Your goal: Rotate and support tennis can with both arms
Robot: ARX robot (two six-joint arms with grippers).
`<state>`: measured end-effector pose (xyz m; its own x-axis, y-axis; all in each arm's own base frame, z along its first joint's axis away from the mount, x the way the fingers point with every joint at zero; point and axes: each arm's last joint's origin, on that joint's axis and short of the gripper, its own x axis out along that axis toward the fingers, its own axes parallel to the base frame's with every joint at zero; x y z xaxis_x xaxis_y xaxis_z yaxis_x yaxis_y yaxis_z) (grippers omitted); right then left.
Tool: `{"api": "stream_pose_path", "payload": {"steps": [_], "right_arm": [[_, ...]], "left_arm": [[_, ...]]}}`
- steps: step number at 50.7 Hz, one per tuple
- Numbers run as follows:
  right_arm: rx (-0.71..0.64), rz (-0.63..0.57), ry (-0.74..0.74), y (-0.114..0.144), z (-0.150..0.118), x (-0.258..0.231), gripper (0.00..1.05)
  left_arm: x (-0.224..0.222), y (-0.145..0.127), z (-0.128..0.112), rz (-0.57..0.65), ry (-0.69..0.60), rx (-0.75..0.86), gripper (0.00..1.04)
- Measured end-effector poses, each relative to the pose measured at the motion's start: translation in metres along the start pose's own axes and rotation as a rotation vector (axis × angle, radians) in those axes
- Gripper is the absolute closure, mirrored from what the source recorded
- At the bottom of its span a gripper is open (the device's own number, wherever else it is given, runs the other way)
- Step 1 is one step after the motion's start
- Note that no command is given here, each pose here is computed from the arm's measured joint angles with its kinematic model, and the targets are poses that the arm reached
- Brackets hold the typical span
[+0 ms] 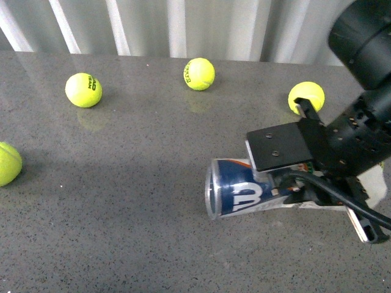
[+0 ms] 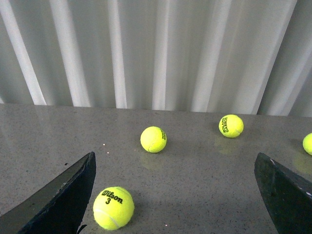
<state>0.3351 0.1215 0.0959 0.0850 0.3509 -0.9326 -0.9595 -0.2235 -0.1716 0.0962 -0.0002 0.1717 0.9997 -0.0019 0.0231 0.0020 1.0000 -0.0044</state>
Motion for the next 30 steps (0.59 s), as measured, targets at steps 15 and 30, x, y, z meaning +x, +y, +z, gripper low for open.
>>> {"api": "stream_pose_path", "payload": {"steps": [15,30], "right_arm": [[-0.052,-0.062,-0.043,-0.048,0.037,0.01,0.84],[0.036,-0.133,-0.064,-0.089,0.04,0.034,0.84]], "left_arm": [[0.0,0.0,0.0,0.0,0.0,0.0,0.07],[0.0,0.0,0.0,0.0,0.0,0.0,0.07]]}}
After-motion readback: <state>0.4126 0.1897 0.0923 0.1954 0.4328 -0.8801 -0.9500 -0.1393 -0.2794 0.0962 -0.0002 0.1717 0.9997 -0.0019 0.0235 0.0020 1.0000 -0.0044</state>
